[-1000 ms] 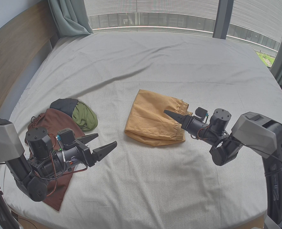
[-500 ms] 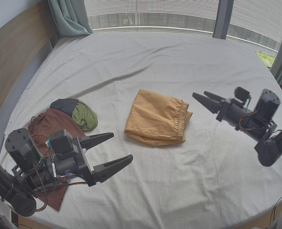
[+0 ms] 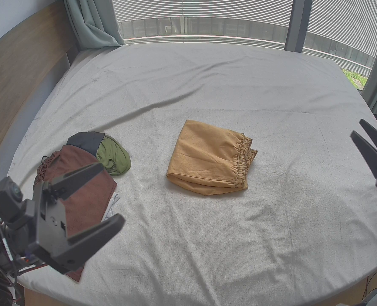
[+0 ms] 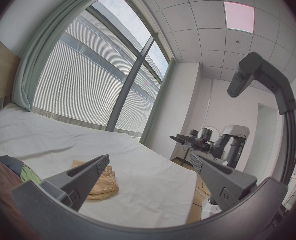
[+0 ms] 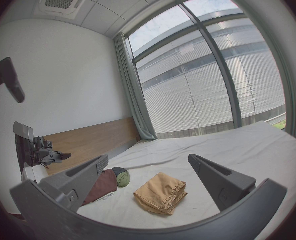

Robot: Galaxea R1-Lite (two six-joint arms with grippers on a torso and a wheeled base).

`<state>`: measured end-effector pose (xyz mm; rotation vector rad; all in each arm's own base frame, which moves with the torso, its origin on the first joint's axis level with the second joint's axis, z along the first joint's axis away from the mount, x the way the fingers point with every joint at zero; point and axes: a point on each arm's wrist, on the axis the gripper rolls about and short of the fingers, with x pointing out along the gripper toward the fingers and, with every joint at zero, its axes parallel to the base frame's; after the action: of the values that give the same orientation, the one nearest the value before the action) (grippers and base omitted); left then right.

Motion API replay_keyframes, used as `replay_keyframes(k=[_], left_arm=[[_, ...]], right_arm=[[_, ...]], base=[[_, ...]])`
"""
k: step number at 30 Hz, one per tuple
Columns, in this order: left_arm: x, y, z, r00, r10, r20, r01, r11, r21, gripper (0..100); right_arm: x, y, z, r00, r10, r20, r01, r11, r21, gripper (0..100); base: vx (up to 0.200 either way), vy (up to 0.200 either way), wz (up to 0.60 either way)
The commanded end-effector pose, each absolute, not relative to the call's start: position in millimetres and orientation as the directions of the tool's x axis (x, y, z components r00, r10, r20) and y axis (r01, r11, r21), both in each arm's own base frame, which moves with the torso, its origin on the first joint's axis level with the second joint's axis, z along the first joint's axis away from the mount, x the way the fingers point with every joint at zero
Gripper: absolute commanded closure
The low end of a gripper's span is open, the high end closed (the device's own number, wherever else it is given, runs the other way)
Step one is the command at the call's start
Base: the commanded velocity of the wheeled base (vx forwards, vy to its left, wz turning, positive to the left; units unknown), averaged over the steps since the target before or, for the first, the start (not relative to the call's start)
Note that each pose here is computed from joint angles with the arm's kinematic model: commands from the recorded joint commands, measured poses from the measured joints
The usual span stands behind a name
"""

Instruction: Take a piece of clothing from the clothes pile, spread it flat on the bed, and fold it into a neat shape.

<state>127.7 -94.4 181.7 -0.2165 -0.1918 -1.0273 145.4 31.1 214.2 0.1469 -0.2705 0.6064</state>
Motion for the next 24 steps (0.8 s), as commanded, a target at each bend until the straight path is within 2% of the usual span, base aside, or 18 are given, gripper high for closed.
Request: replay_keyframes(k=[1,7,16,18,24], left_arm=[[86,-56,191,0.57,-0.734,0.369,0.801,0.597,-0.05,0],[72,-43,192,0.609,-0.699,0.375,0.765,0.642,-0.044,0],[28,-18,166,0.705,-0.639,0.306,0.687,0.723,-0.073,0],[25,-17,162,0.713,-0.637,0.293,0.681,0.728,-0.077,0],[2,-11,148,0.732,-0.615,0.292,0.657,0.751,-0.064,0]], right_arm=[[56,13,211,0.785,0.47,0.403,-0.509,0.861,-0.012,0],[20,11,196,0.794,0.488,0.363,-0.526,0.851,0.004,0],[-30,8,133,0.832,0.482,0.273,-0.512,0.858,0.045,0],[-30,7,128,0.84,0.476,0.262,-0.504,0.862,0.051,0],[-20,6,104,0.906,0.386,0.176,-0.387,0.922,-0.029,0]], base=[[0.0,0.0,0.0],[0.0,0.0,0.0],[0.0,0.0,0.0],[0.0,0.0,0.0],[0.0,0.0,0.0]])
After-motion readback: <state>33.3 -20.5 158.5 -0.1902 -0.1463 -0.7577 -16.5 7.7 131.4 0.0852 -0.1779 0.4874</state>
